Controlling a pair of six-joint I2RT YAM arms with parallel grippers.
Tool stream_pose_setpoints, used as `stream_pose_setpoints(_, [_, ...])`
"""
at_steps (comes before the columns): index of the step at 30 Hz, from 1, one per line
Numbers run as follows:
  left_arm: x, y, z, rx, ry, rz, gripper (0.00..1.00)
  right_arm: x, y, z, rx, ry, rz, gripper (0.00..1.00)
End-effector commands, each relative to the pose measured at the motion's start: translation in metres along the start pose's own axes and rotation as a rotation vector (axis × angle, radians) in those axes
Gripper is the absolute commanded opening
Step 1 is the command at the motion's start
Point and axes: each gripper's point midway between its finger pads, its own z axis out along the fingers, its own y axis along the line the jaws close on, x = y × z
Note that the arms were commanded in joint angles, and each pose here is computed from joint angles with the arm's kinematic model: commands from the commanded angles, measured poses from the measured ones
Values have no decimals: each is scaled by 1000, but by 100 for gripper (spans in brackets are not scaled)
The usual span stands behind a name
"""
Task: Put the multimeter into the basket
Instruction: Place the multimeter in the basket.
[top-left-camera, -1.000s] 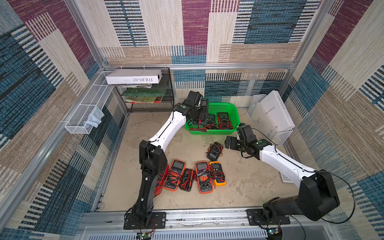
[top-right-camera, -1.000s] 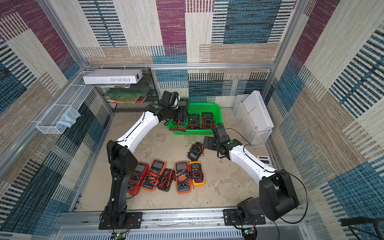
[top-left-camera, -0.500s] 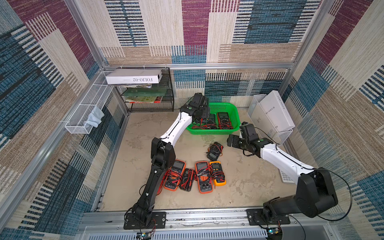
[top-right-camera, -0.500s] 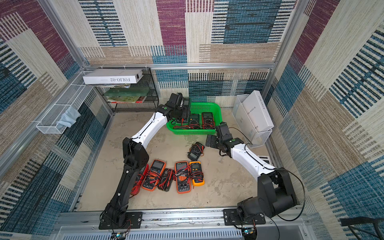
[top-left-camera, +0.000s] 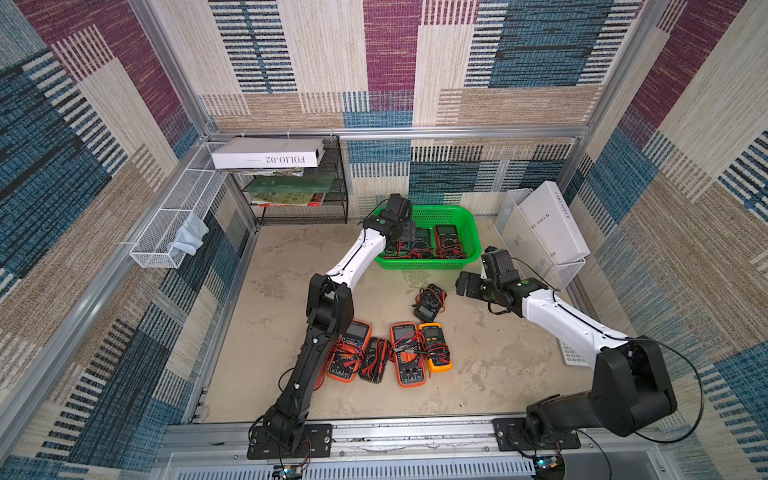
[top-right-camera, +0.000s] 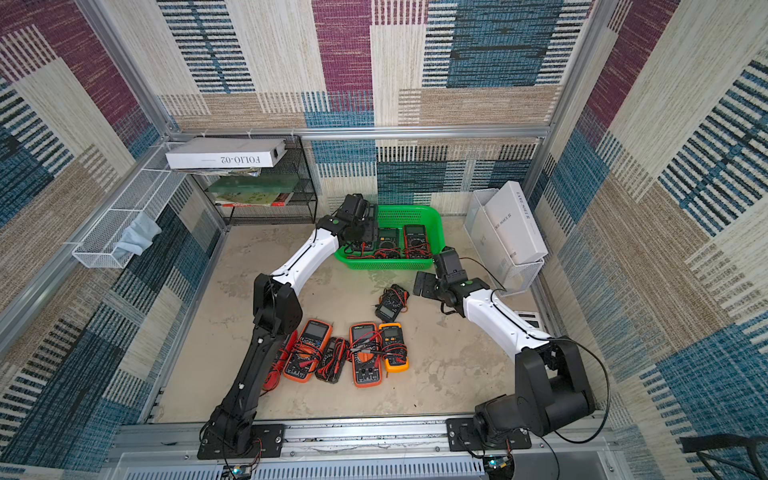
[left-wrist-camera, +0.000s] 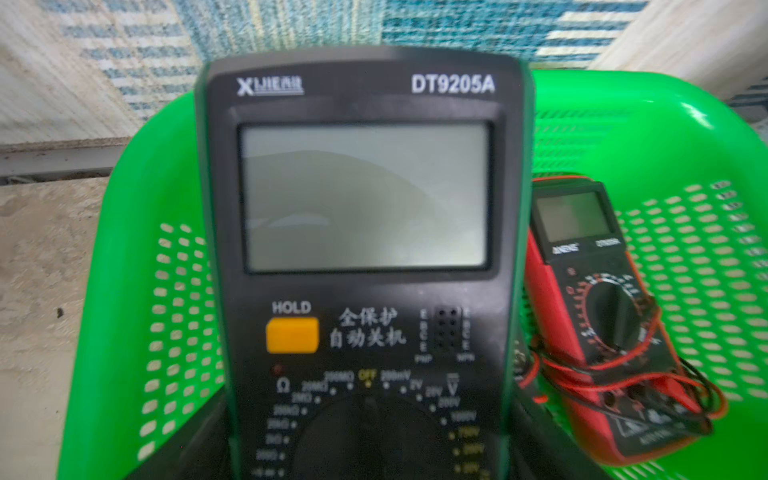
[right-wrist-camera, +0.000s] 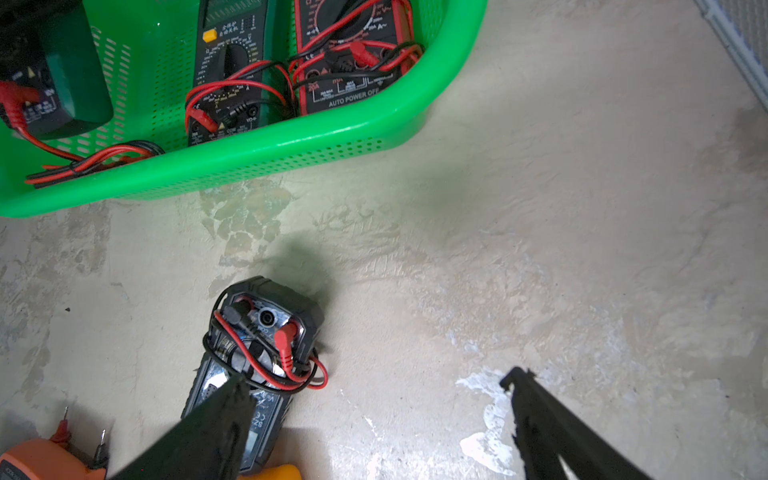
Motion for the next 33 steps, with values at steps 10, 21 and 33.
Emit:
stream_pose_setpoints(10, [15,18,22,-35,34,-60,0,-2,-2,1,-7,-14,8,100])
stream_pose_setpoints(21, [35,23,29,-56,89,-92,53,-1,-2,6,-17,-16,25,100])
stream_pose_setpoints(33, [28,21,19,-44,82,-132,92,-9,2,4,-24,-23,13,99])
